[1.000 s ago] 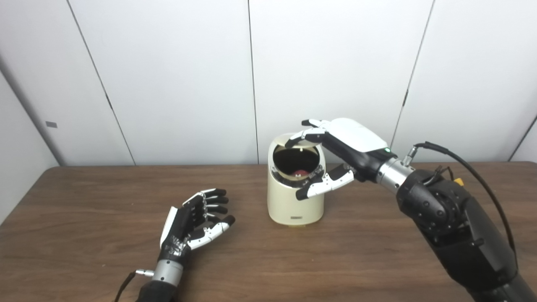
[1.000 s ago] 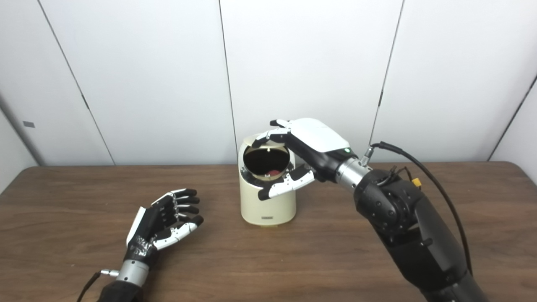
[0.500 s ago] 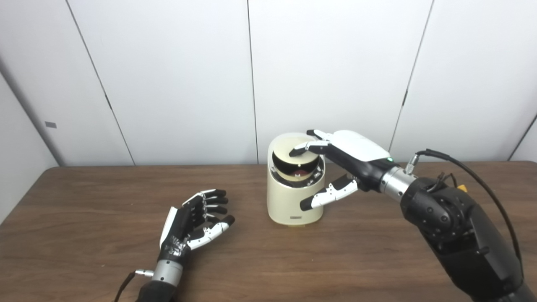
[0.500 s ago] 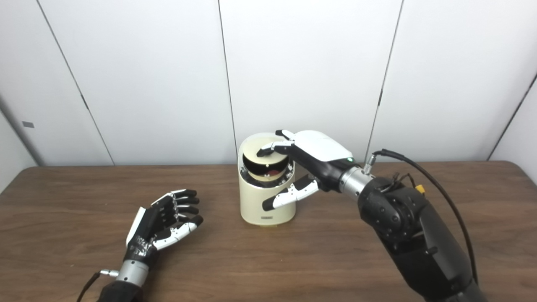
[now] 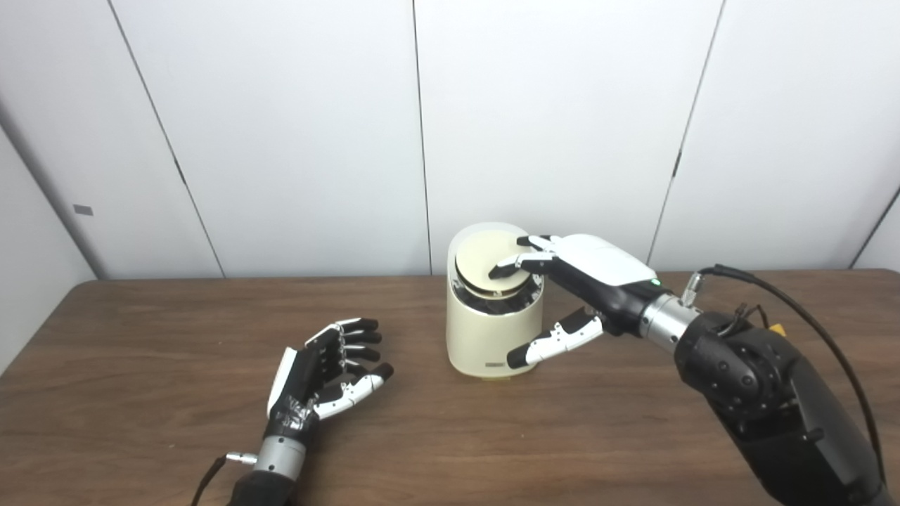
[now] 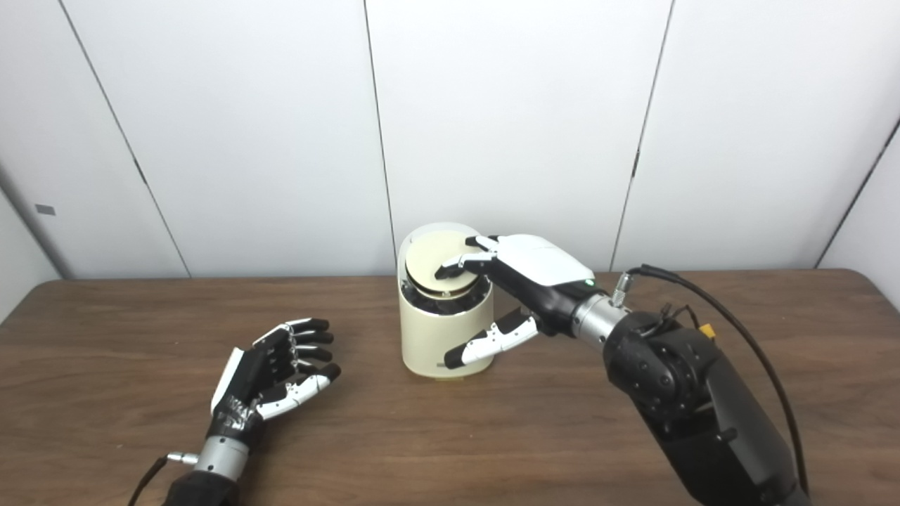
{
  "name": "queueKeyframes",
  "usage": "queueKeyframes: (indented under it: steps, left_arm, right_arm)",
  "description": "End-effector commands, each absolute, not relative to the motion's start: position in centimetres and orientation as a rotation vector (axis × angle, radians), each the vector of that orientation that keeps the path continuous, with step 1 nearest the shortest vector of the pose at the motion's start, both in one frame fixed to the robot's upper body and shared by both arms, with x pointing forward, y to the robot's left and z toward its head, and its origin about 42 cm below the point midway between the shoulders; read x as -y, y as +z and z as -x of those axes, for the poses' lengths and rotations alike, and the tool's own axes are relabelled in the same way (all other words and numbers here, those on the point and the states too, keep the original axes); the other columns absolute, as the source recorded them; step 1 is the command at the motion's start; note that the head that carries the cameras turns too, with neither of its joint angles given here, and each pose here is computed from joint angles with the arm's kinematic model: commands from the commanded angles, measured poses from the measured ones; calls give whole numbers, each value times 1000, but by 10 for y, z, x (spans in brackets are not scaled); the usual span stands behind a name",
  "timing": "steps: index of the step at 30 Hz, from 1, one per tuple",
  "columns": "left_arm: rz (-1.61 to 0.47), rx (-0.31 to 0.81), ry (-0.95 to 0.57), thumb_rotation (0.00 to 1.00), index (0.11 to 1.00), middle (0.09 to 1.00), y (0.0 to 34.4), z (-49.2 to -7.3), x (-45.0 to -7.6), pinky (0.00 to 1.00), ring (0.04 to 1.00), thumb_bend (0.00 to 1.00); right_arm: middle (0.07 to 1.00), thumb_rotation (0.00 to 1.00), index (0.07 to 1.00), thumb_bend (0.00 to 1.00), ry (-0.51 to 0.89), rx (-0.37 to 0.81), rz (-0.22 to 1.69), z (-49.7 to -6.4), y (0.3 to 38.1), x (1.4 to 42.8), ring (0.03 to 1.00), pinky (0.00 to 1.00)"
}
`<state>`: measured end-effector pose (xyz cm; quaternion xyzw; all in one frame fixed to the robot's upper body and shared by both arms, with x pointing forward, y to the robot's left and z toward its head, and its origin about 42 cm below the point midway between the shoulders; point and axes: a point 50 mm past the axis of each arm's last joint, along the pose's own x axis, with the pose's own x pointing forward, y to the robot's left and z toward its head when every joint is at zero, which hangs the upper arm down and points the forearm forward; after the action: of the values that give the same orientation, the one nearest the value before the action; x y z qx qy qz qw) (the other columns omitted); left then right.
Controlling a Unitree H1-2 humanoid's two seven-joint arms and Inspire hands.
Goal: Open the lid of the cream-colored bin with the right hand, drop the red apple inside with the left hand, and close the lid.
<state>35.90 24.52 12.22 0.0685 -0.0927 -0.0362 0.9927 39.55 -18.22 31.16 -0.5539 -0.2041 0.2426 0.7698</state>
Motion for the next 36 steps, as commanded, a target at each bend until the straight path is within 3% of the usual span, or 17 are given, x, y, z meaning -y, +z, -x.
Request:
queueKeyframes:
  steps: [1,7,14,18,26,36]
  left_arm:
    - [-125,153,-62,73,721,684,110,-348,-245,488,619,636]
    - [-121,154,-68,54,724,687,110,-348,-244,488,618,628]
    - [-131,152,-67,99,719,684,111,-347,-243,492,620,648]
    - [-133,149,-66,107,722,686,111,-346,-242,494,623,651]
    - [-131,148,-62,102,719,685,112,-344,-241,491,623,646]
    - [-128,142,-53,99,719,682,112,-343,-240,494,623,652]
  right_arm:
    - [799,589,793,732,496,518,1234,-394,331,185,968,1000]
    - [792,584,792,735,513,523,1238,-393,330,185,961,997]
    - [795,566,795,740,536,506,1239,-392,328,181,968,965]
    - [790,568,793,756,536,525,1299,-394,328,178,956,939]
    - [794,628,801,772,574,518,1513,-398,325,171,977,994]
    - [804,624,811,806,618,460,1553,-402,318,171,959,965]
